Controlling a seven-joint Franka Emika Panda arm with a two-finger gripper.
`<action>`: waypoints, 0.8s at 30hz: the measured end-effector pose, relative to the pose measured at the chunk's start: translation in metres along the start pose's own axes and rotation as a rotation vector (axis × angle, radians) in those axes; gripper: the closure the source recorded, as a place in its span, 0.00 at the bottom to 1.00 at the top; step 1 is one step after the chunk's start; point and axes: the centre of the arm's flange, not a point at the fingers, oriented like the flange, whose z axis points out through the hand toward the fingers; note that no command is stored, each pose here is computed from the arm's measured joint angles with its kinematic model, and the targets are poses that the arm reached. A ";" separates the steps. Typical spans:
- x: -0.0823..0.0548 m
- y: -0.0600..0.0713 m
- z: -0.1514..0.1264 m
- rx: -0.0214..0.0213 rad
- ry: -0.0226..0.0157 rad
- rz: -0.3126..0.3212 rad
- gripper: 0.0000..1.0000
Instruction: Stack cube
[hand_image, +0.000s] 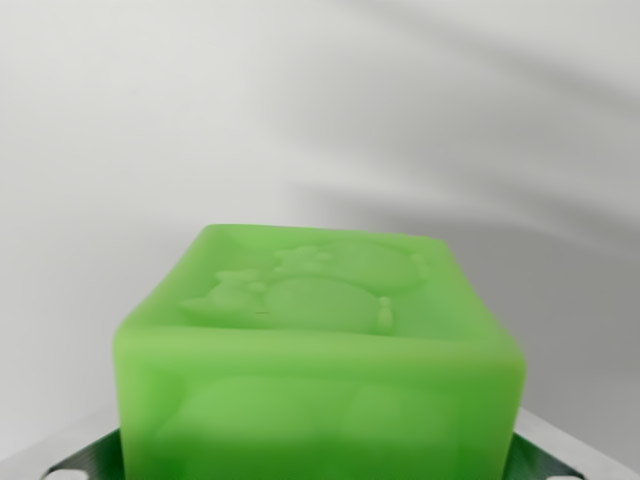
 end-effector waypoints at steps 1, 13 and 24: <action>-0.001 -0.002 0.000 -0.0001 0.0000 0.004 1.00; -0.010 -0.022 -0.003 0.0000 0.0015 0.052 1.00; -0.018 -0.041 -0.005 0.0005 0.0015 0.096 1.00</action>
